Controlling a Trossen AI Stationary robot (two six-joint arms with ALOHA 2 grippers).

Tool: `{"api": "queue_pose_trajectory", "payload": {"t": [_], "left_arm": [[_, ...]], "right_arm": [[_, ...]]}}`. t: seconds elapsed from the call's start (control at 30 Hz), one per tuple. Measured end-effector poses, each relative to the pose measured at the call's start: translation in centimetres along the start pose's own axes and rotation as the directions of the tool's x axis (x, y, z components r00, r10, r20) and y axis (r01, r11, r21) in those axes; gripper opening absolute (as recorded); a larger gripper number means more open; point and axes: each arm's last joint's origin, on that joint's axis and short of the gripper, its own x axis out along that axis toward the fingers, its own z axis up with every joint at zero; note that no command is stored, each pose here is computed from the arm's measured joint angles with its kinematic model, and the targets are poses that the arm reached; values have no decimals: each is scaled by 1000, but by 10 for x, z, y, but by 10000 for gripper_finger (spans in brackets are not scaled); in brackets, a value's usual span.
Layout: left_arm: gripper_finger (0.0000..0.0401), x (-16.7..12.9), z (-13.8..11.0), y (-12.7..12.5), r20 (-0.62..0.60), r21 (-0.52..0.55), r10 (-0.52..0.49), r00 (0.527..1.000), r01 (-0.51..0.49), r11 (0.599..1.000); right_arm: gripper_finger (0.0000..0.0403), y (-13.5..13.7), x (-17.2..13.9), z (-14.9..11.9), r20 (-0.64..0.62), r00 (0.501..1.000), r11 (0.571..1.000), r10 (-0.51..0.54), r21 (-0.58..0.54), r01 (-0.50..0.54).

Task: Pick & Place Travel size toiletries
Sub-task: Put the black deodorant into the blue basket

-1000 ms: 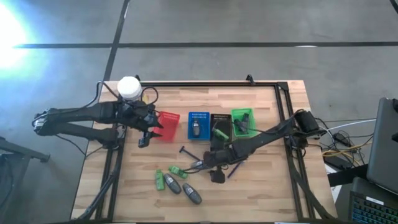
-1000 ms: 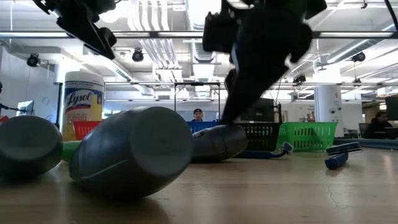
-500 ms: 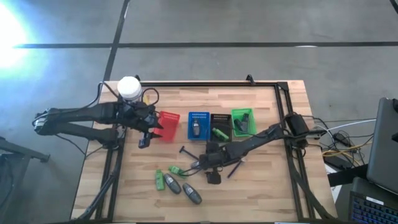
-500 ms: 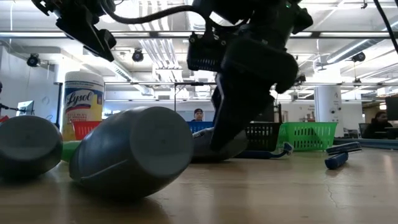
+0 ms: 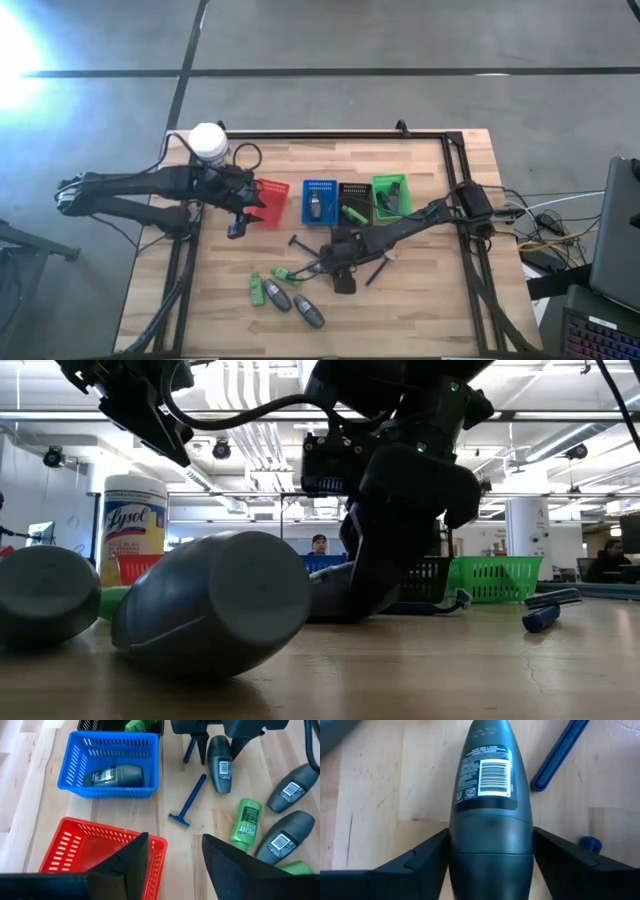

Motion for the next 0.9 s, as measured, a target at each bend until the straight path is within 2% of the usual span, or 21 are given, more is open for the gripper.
{"api": "queue_pose_trajectory", "payload": {"t": [0.23, 0.4, 0.53, 0.6, 0.7, 0.77, 0.9], "left_arm": [[188, 1, 0, 0, -8, 50, 0, 1000, 0, 999], [188, -1, -4, -1, -42, 137, -13, 999, 19, 990], [188, -1, -5, -3, -51, 240, -32, 998, 44, 970], [188, -1, -4, -4, -42, 333, -18, 999, 31, 943], [189, -1, 0, -7, -4, 495, 33, 999, -26, 869], [194, -1, 6, -9, 64, 572, 46, 997, -74, 817], [213, -2, 24, -14, 246, 649, 44, 968, -198, 734]], "right_arm": [[196, -2, -9, 2, -14, 1000, 999, 20, 29, -20], [196, -2, -21, 9, -42, 999, 998, 15, 67, -12], [196, -1, -46, 22, 15, 998, 993, 55, 107, -56], [196, -5, -66, 30, 67, 995, 987, 73, 135, -82], [196, -22, -91, 37, 127, 990, 975, 68, 202, -93], [196, -36, -105, 40, 161, 983, 957, 85, 261, -126], [196, -60, -133, 51, 248, 959, 901, 137, 371, -225]]}}
